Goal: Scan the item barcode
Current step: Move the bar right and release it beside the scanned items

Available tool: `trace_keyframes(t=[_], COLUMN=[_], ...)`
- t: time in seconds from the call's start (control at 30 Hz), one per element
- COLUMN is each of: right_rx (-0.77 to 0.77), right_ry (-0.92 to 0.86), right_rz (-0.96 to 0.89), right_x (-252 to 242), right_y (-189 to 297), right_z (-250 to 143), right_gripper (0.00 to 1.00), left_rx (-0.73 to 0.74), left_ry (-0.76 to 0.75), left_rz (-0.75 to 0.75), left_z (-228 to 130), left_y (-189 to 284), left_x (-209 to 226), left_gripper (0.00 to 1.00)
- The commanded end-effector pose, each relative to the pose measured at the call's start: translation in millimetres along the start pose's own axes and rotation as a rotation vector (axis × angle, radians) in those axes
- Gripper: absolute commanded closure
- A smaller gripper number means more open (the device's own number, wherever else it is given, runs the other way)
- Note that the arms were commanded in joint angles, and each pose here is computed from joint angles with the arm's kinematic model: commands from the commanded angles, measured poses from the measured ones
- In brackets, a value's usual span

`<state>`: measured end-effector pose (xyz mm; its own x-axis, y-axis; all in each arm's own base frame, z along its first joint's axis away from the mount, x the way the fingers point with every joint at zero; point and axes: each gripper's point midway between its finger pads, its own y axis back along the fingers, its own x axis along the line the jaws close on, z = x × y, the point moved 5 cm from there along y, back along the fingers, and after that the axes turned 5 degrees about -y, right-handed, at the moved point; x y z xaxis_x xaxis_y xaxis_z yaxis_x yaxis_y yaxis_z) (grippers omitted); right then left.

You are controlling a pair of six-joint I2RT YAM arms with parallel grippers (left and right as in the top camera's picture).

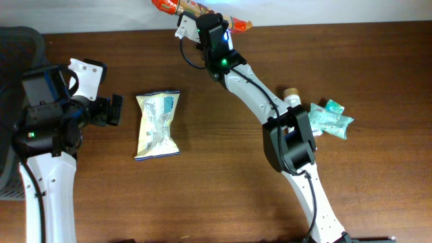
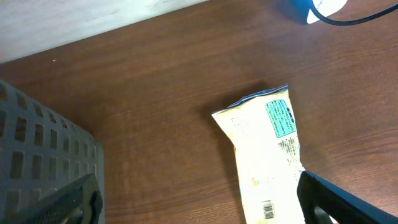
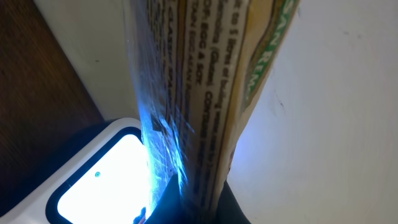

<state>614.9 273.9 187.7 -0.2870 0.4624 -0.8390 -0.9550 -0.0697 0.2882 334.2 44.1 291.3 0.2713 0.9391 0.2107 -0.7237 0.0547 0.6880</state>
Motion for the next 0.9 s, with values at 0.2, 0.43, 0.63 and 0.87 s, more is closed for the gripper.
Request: trace_keyframes(t=[0.2, 0.43, 0.63, 0.87], right_rx=[-0.069, 0.016, 0.456, 0.940], right_ry=[-0.226, -0.737, -0.976, -0.879], right_rz=[-0.071, 0.217, 0.444, 0.537], right_x=[-112, -152, -128, -66], right_y=[73, 181, 279, 293], right_z=[42, 41, -15, -91], right_gripper=[0.96, 0.96, 0.96, 0.96], left_rx=[-0.010, -0.010, -0.010, -0.010], left_ry=[-0.016, -0.016, -0.016, -0.016], left_rz=[0.008, 0.008, 0.008, 0.008], left_z=[2, 2, 2, 2], left_y=[5, 5, 5, 5], left_x=[1, 1, 1, 1], left_gripper=[0.01, 0.01, 0.01, 0.01])
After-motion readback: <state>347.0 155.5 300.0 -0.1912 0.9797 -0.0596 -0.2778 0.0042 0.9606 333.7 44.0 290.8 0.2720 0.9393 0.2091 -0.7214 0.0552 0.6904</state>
